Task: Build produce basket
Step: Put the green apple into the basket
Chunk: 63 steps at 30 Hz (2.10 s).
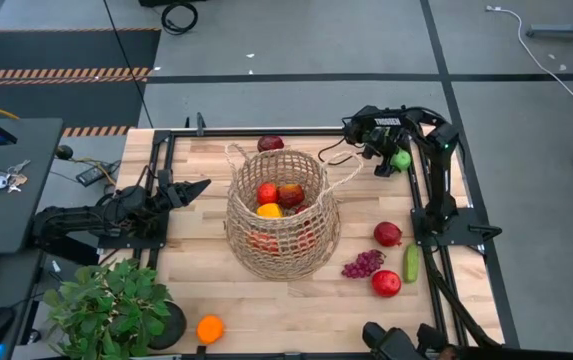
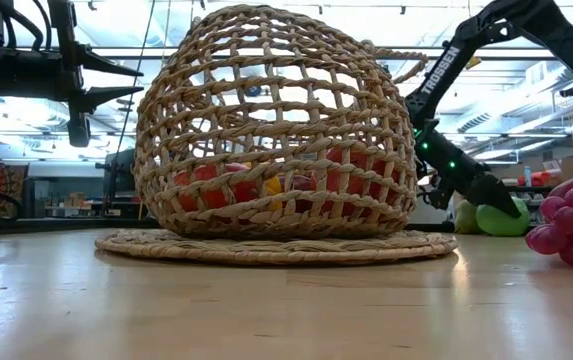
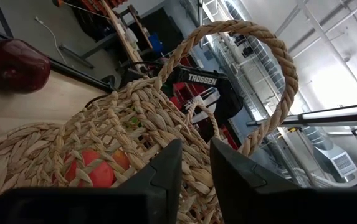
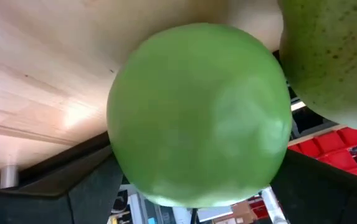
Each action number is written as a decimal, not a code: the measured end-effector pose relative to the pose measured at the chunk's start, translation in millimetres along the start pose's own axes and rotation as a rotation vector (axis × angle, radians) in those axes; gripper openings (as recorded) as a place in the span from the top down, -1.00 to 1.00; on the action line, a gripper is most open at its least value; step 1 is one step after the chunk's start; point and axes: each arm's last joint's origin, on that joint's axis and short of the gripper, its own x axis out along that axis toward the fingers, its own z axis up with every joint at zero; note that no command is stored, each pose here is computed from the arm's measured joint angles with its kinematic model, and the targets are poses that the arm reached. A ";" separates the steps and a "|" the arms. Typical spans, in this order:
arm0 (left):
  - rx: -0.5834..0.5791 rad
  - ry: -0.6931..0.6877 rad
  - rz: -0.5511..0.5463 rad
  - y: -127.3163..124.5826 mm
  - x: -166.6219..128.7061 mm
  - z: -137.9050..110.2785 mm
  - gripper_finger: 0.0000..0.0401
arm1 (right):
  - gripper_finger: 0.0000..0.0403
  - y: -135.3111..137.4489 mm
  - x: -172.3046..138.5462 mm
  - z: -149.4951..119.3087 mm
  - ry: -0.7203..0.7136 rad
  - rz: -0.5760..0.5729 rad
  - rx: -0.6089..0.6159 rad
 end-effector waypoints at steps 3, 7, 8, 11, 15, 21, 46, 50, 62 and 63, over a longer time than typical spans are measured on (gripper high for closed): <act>0.000 0.000 0.000 -0.1 0.0 0.0 0.57 | -0.85 2.1 -1.1 0.4 -0.003 -0.004 -0.018; 0.000 0.000 -0.001 -0.1 0.0 0.1 0.57 | -0.84 3.0 -3.9 -1.5 -0.020 -0.013 -0.020; 0.000 0.000 -0.001 -0.1 0.0 0.0 0.57 | -0.82 2.8 -4.6 -2.0 -0.025 -0.013 -0.018; 0.000 0.000 0.000 -0.1 0.0 0.0 0.55 | -0.75 2.2 -5.7 -3.1 -0.034 -0.013 -0.014; 0.000 0.000 -0.001 -0.1 0.0 0.0 0.55 | -0.66 1.8 -7.0 -4.6 -0.028 -0.010 -0.014; 0.000 0.000 0.000 -0.1 0.0 0.0 0.55 | -0.65 -0.9 -26.1 -10.4 -0.072 -0.013 0.015; 0.000 0.000 -0.001 -0.1 0.0 0.0 0.58 | -0.65 -5.9 -224.1 -108.4 -1.268 0.484 -0.026; 0.000 0.000 0.000 -0.1 0.0 0.0 0.57 | -0.65 -6.5 -250.4 -127.2 -1.466 0.499 -0.054; 0.000 0.000 0.000 -0.1 0.0 0.0 0.54 | -0.65 -2.6 -290.4 -155.3 -1.734 0.800 -0.310; 0.000 0.000 -0.001 -0.1 0.0 0.0 0.54 | -0.65 -2.0 -293.3 -156.7 -1.748 0.854 -0.348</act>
